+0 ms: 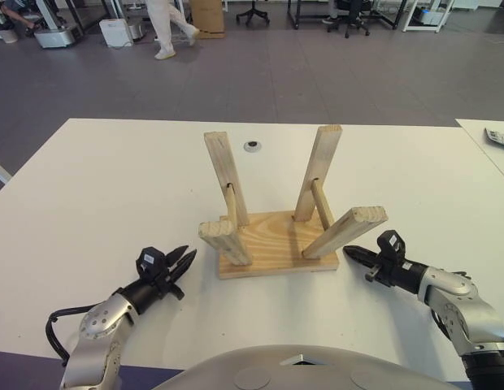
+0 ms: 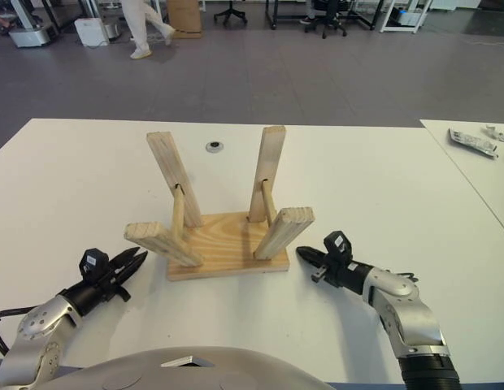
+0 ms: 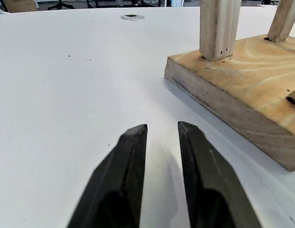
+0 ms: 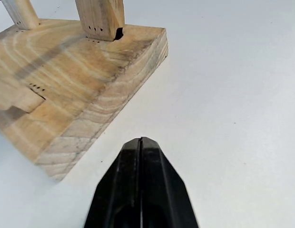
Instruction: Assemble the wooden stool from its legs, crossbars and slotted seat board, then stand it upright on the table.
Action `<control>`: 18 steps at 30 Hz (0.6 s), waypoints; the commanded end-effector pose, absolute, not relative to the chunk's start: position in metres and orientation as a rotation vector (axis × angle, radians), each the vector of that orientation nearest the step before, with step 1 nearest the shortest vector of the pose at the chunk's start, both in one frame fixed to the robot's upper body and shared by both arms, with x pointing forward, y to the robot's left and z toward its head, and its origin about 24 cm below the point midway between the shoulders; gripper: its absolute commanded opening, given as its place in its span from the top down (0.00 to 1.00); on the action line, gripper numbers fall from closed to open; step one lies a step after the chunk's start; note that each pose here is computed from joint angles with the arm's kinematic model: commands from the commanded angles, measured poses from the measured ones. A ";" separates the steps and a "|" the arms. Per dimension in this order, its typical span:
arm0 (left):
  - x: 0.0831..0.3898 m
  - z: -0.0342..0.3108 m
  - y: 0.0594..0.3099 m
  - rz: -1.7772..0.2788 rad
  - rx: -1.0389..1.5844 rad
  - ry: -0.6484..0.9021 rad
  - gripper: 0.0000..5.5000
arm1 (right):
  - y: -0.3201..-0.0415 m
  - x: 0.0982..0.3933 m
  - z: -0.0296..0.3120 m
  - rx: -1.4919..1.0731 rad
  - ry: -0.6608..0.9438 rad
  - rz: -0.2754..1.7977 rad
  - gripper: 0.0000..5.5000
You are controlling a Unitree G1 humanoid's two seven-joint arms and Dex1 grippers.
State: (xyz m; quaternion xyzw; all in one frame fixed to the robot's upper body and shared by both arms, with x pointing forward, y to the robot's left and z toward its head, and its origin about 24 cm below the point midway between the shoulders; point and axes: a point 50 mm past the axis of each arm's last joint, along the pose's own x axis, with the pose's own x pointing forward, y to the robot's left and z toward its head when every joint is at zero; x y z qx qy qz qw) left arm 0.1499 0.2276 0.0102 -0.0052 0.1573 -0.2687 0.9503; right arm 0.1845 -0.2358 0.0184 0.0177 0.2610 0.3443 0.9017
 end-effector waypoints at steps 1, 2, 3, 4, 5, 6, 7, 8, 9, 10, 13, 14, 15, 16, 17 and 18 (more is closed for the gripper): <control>0.143 0.003 0.226 -0.629 -0.010 0.355 0.93 | -0.233 0.180 0.019 0.054 0.565 0.756 1.00; 0.142 0.002 0.225 -0.643 -0.011 0.358 0.96 | -0.232 0.180 0.020 0.055 0.565 0.767 1.00; 0.141 0.002 0.223 -0.662 -0.013 0.359 0.99 | -0.231 0.180 0.020 0.054 0.567 0.781 1.00; 0.140 0.002 0.221 -0.680 -0.019 0.357 1.00 | -0.230 0.180 0.020 0.055 0.568 0.787 1.00; 0.140 0.003 0.220 -0.693 -0.024 0.355 1.00 | -0.229 0.180 0.020 0.057 0.569 0.789 1.00; 0.139 0.005 0.217 -0.717 -0.042 0.355 1.00 | -0.228 0.180 0.021 0.057 0.569 0.797 1.00; 0.137 0.007 0.214 -0.745 -0.059 0.357 1.00 | -0.227 0.180 0.021 0.058 0.569 0.805 1.00; 0.136 0.008 0.212 -0.764 -0.075 0.360 1.00 | -0.226 0.180 0.022 0.060 0.569 0.812 1.00; 0.134 0.009 0.209 -0.793 -0.092 0.366 1.00 | -0.225 0.180 0.022 0.065 0.570 0.821 1.00; 0.133 0.010 0.206 -0.811 -0.100 0.368 1.00 | -0.224 0.179 0.023 0.086 0.573 0.828 1.00; 0.134 0.012 0.199 -0.837 -0.130 0.359 1.00 | -0.217 0.175 0.028 0.139 0.578 0.888 1.00; 0.137 0.012 0.195 -0.841 -0.129 0.350 1.00 | -0.213 0.174 0.029 0.152 0.579 0.913 1.00; 0.140 0.012 0.193 -0.845 -0.120 0.340 1.00 | -0.210 0.172 0.029 0.162 0.581 0.936 1.00; 0.144 0.013 0.190 -0.850 -0.116 0.326 1.00 | -0.207 0.171 0.031 0.169 0.581 0.963 1.00; 0.147 0.014 0.187 -0.852 -0.112 0.313 1.00 | -0.205 0.170 0.032 0.175 0.582 0.983 1.00; 0.149 0.015 0.184 -0.856 -0.109 0.305 1.00 | -0.204 0.170 0.033 0.179 0.583 0.993 1.00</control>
